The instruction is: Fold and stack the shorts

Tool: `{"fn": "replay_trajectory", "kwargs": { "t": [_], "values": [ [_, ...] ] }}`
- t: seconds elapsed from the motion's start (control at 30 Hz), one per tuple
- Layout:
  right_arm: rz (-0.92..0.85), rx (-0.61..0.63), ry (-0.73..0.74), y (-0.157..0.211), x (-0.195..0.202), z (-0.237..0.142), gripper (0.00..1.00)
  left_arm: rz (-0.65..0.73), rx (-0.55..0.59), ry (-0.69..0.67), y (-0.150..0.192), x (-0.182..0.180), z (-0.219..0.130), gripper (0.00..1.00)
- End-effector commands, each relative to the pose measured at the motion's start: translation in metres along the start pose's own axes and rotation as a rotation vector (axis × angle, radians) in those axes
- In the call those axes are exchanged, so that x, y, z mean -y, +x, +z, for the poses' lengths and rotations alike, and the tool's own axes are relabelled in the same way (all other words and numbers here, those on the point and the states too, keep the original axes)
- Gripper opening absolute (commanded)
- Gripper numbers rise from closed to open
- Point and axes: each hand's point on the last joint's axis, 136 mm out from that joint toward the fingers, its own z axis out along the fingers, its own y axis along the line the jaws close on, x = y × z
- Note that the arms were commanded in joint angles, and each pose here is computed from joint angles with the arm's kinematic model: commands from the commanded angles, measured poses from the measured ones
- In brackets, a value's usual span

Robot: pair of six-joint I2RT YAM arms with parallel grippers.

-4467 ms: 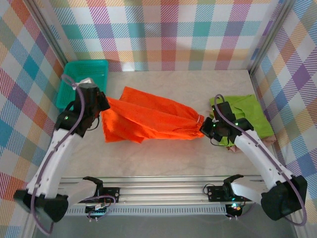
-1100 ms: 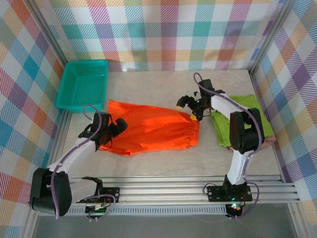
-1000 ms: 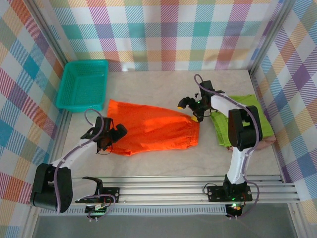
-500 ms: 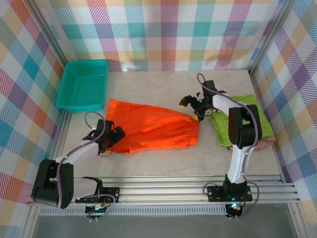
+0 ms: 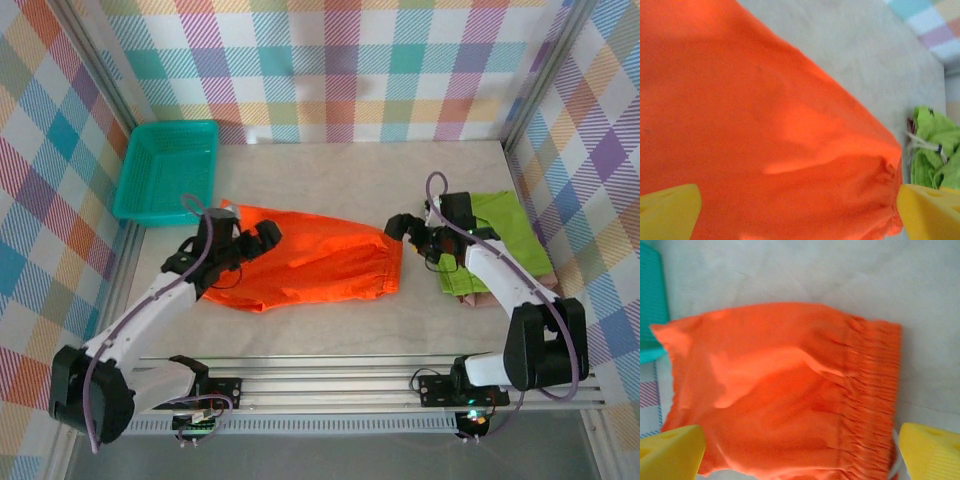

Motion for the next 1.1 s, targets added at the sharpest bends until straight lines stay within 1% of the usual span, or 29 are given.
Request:
{"fn": "replay_trajectory", "kwargs": {
  "t": [0.0, 0.17, 0.37, 0.53, 0.67, 0.9, 1.07],
  "values": [
    [0.017, -0.075, -0.060, 0.019, 0.008, 0.016, 0.98, -0.021, -0.059, -0.011, 0.024, -0.004, 0.026, 1.00],
    [0.071, -0.142, -0.028, 0.033, 0.026, 0.033, 0.97, -0.055, -0.112, -0.117, 0.056, -0.046, 0.058, 1.00],
    [0.149, -0.200, -0.034, 0.047, 0.035, 0.048, 0.93, -0.071, -0.141, -0.200, 0.081, -0.084, 0.070, 1.00],
    [0.189, -0.219, -0.031, 0.052, 0.039, 0.055, 0.89, -0.061, -0.154, -0.233, 0.089, -0.096, 0.071, 1.00],
    [0.190, -0.245, -0.055, 0.058, 0.030, 0.063, 0.87, -0.056, -0.161, -0.245, 0.092, -0.099, 0.072, 1.00],
    [0.206, -0.286, -0.054, 0.070, 0.023, 0.074, 0.84, -0.051, -0.163, -0.257, 0.093, -0.102, 0.074, 1.00],
    [0.197, -0.277, -0.082, 0.069, 0.011, 0.072, 0.81, -0.045, -0.165, -0.264, 0.094, -0.104, 0.073, 1.00]
  ]
}}
